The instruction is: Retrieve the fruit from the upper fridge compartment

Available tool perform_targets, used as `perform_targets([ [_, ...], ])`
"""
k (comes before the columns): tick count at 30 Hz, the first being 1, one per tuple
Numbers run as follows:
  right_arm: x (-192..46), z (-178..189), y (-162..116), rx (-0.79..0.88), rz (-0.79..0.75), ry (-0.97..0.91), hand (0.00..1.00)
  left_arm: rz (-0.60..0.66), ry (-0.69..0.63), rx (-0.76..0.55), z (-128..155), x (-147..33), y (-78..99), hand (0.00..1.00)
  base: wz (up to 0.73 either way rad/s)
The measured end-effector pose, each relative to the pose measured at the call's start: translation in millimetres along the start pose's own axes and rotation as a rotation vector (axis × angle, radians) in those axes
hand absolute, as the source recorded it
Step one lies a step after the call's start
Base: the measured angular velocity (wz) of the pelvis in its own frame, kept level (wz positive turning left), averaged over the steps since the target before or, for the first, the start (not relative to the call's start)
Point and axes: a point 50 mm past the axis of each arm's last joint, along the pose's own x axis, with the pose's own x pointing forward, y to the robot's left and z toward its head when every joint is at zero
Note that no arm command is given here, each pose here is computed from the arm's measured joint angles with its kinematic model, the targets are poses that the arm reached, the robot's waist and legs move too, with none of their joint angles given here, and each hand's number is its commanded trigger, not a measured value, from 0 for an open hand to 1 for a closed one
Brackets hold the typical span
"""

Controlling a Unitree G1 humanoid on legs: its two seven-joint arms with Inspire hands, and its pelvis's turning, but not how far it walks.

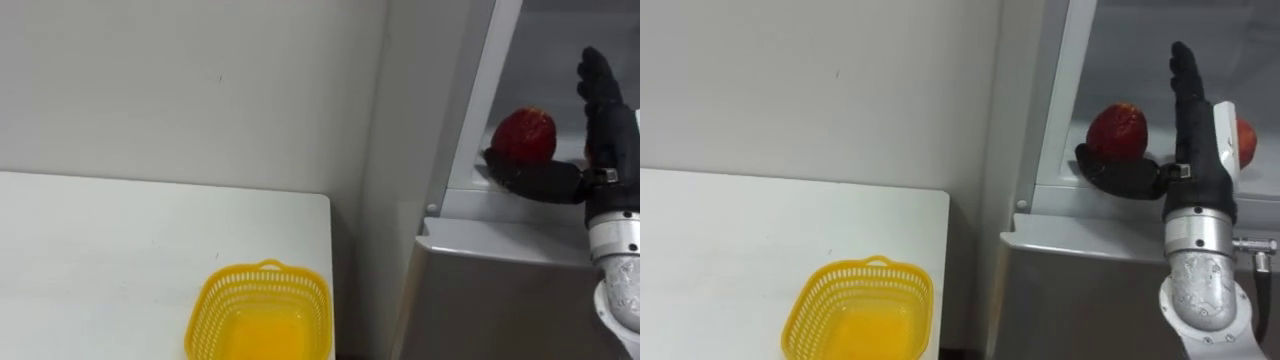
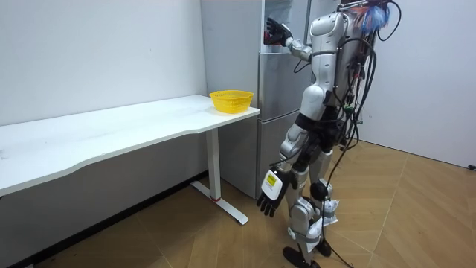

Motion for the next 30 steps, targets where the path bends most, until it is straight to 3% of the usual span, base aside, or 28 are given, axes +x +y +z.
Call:
perform_targets([
  [30,28,-22,-13,0.146,0.267,0.205,0.00,0.010,0.056,-0.004,-7,-0.5,14.7,0.00,0.00],
])
